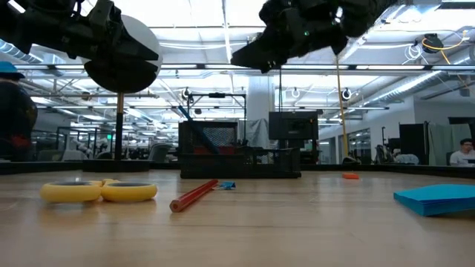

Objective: Pick and place office supplies into organizer
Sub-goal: Put the red pencil into the desk organizer

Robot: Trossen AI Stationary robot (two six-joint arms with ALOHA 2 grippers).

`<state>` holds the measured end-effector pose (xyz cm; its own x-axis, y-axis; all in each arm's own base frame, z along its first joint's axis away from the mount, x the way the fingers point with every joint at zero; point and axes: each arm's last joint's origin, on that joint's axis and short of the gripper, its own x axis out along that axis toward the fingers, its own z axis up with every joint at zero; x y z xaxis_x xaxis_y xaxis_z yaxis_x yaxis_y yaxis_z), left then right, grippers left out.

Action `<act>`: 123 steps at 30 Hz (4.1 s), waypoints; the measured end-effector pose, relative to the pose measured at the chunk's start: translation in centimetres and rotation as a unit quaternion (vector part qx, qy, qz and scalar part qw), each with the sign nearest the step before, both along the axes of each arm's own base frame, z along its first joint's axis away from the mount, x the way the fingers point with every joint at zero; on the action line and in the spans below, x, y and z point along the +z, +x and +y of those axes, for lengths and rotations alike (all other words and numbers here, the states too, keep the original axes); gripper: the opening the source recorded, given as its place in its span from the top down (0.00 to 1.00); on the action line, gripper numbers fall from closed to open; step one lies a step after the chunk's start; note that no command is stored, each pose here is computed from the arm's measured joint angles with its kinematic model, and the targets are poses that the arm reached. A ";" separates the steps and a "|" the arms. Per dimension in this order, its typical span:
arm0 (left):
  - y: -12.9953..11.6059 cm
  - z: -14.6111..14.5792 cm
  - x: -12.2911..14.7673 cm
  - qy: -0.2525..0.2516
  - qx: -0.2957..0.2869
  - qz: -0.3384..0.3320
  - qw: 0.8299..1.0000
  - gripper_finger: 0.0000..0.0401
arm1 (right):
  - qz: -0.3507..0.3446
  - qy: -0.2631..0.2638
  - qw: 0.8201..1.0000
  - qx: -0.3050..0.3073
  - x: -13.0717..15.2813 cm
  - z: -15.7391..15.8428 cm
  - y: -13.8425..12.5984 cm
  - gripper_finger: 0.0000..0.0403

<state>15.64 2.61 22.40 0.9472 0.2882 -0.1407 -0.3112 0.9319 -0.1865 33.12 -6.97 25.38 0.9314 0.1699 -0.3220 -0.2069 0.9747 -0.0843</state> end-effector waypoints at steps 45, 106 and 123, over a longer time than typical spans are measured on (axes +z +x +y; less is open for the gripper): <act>0.0 0.1 0.0 0.010 0.012 0.003 1.000 0.56 | 0.308 -0.191 0.890 0.278 -2.6 12.4 8.0 0.68; 0.0 0.0 0.0 -0.015 0.012 -0.005 1.000 0.56 | 0.309 -0.323 0.794 0.412 -9.0 19.2 13.7 0.68; 0.0 0.1 0.0 -0.014 0.012 -0.005 1.000 0.56 | 0.321 -0.300 0.789 0.430 -11.4 19.0 12.8 0.68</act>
<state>15.63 2.67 22.41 0.9416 0.3064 -0.1394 -0.3308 0.9187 -0.2155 45.96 12.06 14.02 0.1680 0.2879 -0.9428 -0.9576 0.2749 -0.0867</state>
